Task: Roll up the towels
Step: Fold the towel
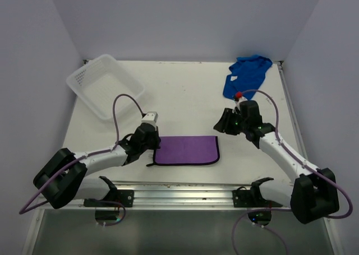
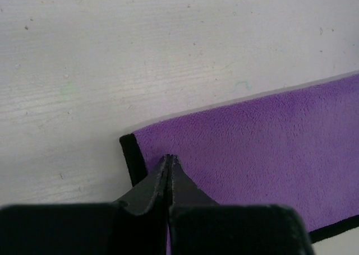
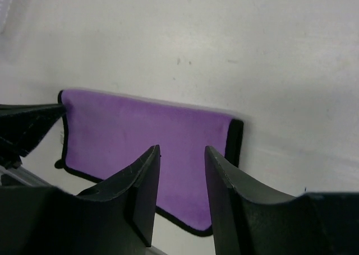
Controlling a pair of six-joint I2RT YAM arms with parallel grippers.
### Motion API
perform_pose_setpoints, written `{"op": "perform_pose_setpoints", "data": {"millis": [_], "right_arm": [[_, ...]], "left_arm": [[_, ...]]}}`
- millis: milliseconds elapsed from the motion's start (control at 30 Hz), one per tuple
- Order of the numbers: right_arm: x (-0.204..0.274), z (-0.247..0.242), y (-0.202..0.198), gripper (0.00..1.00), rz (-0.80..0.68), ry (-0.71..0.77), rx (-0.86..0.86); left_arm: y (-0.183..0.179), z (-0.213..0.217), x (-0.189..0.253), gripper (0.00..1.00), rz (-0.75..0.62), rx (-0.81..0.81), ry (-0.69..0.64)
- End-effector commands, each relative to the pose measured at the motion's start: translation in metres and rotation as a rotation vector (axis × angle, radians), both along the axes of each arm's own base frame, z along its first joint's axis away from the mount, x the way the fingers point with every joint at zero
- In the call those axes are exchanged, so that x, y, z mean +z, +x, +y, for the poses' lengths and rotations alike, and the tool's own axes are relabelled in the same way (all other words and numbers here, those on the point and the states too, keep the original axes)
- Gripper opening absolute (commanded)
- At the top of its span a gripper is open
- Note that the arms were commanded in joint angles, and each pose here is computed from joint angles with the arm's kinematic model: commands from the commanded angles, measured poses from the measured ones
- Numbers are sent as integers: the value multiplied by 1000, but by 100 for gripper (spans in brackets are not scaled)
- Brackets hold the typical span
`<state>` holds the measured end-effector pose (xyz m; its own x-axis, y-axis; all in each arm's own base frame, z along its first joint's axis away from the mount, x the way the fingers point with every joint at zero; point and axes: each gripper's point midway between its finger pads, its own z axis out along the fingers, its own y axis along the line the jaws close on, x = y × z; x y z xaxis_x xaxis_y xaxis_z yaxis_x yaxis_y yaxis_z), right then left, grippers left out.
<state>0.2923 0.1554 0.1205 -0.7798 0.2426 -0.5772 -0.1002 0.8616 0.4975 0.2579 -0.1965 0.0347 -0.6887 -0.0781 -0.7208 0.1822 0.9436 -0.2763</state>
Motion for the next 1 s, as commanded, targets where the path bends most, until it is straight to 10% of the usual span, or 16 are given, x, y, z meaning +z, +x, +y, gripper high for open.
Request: {"op": "perform_pose_setpoints", "data": {"millis": [0,400,633,967], "right_arm": [[-32,-11,-41,41,142,-2,-52],[-68,-18,-91,46,244,51,-82],[-88,-13,-103,47,304,93,-85],[-95,-9,-103,46,313,134,-113]], "left_arm": [[12,-7,27,0,-72,16,-51],[21,6,71,46,-191,60,-51],[22,15,81,96,-200,106,-46],[26,31,92,100,-196,163,-4]]}}
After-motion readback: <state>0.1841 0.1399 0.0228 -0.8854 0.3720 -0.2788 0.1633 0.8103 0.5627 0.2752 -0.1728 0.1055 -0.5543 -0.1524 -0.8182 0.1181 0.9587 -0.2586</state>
